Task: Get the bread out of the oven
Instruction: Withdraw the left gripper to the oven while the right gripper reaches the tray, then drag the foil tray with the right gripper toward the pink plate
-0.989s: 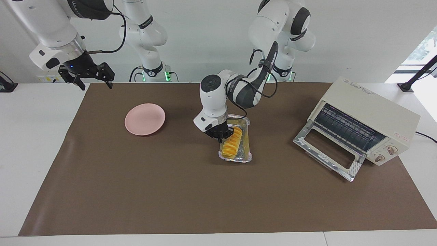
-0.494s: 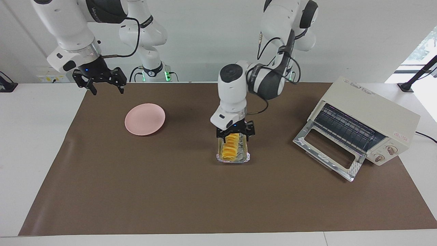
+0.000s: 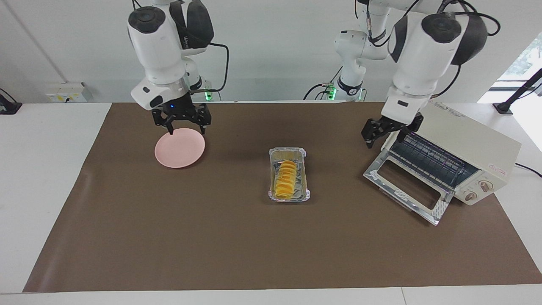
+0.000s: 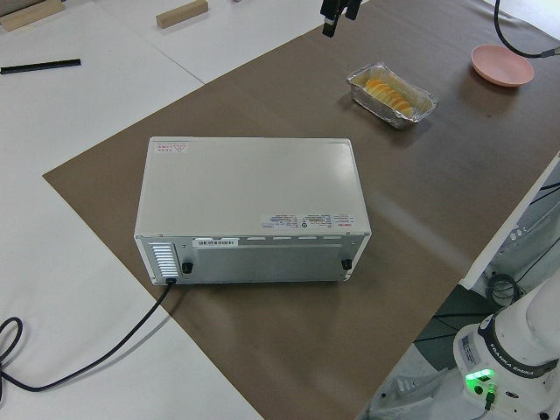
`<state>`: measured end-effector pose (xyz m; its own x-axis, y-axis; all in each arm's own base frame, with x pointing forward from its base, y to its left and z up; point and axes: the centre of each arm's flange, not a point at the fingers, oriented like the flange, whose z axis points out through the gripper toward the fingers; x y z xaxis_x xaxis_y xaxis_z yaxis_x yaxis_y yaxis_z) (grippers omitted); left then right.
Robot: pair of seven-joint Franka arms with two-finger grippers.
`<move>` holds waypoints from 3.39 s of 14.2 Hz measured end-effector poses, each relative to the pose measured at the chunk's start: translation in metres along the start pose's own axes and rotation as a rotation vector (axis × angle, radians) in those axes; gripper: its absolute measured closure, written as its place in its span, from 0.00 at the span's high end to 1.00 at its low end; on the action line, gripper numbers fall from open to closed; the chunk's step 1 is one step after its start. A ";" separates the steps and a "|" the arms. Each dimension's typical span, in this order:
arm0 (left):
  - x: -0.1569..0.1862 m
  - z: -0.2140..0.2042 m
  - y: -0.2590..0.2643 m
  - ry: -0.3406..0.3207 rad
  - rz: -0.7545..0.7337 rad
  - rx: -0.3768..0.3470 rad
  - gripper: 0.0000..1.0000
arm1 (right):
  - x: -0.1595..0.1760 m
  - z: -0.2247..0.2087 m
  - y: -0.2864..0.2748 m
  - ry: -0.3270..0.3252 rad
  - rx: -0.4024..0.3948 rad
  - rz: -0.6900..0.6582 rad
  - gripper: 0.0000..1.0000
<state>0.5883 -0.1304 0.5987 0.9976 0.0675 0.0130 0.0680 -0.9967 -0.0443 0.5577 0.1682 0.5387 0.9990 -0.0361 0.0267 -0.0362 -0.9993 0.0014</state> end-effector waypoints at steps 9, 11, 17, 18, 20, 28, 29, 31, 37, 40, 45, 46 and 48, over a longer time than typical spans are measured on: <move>-0.024 -0.017 -0.072 -0.117 -0.001 0.012 1.00 | -0.001 0.131 -0.171 -0.015 0.010 0.140 1.00; -0.025 -0.019 -0.091 -0.129 0.014 0.004 1.00 | 0.005 0.164 -0.204 -0.017 0.014 0.146 1.00; -0.029 -0.022 -0.095 -0.135 0.073 -0.010 1.00 | 0.016 0.219 -0.213 -0.005 -0.007 0.129 1.00; -0.030 -0.023 -0.092 -0.136 0.081 -0.010 1.00 | 0.016 0.219 -0.213 -0.002 -0.012 0.127 1.00; -0.034 -0.028 -0.085 -0.130 0.095 -0.011 1.00 | 0.017 0.221 -0.211 0.007 -0.009 0.126 1.00; -0.044 -0.035 -0.084 -0.135 0.104 -0.010 1.00 | 0.015 0.224 -0.217 0.038 0.019 0.118 0.27; -0.042 -0.033 -0.084 -0.124 0.103 -0.012 1.00 | 0.015 0.224 -0.217 0.039 0.019 0.118 0.17; -0.042 -0.025 -0.085 -0.124 0.101 -0.012 1.00 | 0.016 0.224 -0.216 0.040 0.018 0.119 0.02; -0.049 -0.025 -0.088 -0.123 0.098 -0.011 1.00 | 0.023 0.214 -0.212 0.042 0.016 0.130 0.02; -0.049 -0.026 -0.088 -0.121 0.098 -0.011 1.00 | 0.042 0.187 -0.195 0.005 0.012 0.147 0.02; -0.049 -0.026 -0.088 -0.122 0.098 -0.011 1.00 | 0.087 0.126 -0.126 -0.024 0.055 0.118 0.02; -0.049 -0.026 -0.088 -0.122 0.097 -0.011 1.00 | 0.099 0.121 -0.100 -0.016 0.059 0.101 0.02; -0.049 -0.026 -0.088 -0.122 0.097 -0.011 1.00 | 0.124 0.121 -0.036 -0.008 0.058 0.066 0.02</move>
<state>0.5329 -0.0467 0.6280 0.9933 -0.0253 -0.1124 -0.0286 -0.9992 -0.0281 0.6860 0.1991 0.4211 0.9946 -0.1020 0.0171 -0.1008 -0.9932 -0.0581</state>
